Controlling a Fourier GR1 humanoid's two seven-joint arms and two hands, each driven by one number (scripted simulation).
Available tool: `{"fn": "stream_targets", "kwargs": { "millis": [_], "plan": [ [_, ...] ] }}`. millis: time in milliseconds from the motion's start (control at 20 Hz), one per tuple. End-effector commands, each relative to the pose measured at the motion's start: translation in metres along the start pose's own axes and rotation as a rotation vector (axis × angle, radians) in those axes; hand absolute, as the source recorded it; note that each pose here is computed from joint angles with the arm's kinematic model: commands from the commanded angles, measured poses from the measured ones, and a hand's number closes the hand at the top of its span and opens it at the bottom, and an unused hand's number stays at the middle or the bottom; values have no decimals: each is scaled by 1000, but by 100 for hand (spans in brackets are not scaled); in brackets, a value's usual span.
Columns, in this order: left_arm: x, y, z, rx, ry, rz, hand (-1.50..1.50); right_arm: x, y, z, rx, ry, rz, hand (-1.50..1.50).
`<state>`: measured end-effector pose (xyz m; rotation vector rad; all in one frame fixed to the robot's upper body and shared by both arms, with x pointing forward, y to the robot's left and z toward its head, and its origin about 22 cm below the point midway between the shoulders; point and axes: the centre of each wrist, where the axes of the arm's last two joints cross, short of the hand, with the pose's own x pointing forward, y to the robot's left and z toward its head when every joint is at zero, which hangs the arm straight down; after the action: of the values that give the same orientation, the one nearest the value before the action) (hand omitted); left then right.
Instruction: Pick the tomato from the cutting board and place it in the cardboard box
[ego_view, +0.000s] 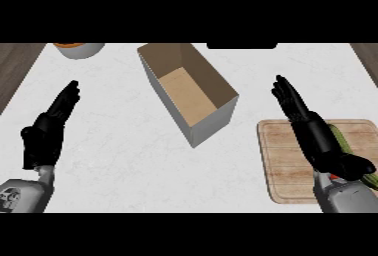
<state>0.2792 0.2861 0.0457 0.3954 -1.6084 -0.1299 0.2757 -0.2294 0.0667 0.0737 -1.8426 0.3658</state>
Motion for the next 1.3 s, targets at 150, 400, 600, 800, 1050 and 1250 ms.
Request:
{"fn": "stream_targets", "kwargs": {
  "millis": [150, 400, 600, 800, 1050, 1250],
  "plan": [
    [-14, 5, 14, -5, 61, -75, 0, 21, -92, 6, -211, -169, -45, -150],
    [-31, -5, 30, -59, 142, -58, 0, -19, -138, 50, -641, 190, 279, 150],
    [-30, -14, 35, -59, 144, -47, 0, -43, -137, 81, -729, 46, 101, -150],
    [-31, -13, 45, -78, 136, -51, 0, -26, -156, 96, -561, 100, 316, -150],
    [-34, 13, 40, -62, 151, -63, 0, 13, -197, 108, -311, 331, 620, -150],
    [-32, 2, 43, -76, 143, -55, 0, 36, -210, 104, -78, 518, 753, -150]
  ]
}}
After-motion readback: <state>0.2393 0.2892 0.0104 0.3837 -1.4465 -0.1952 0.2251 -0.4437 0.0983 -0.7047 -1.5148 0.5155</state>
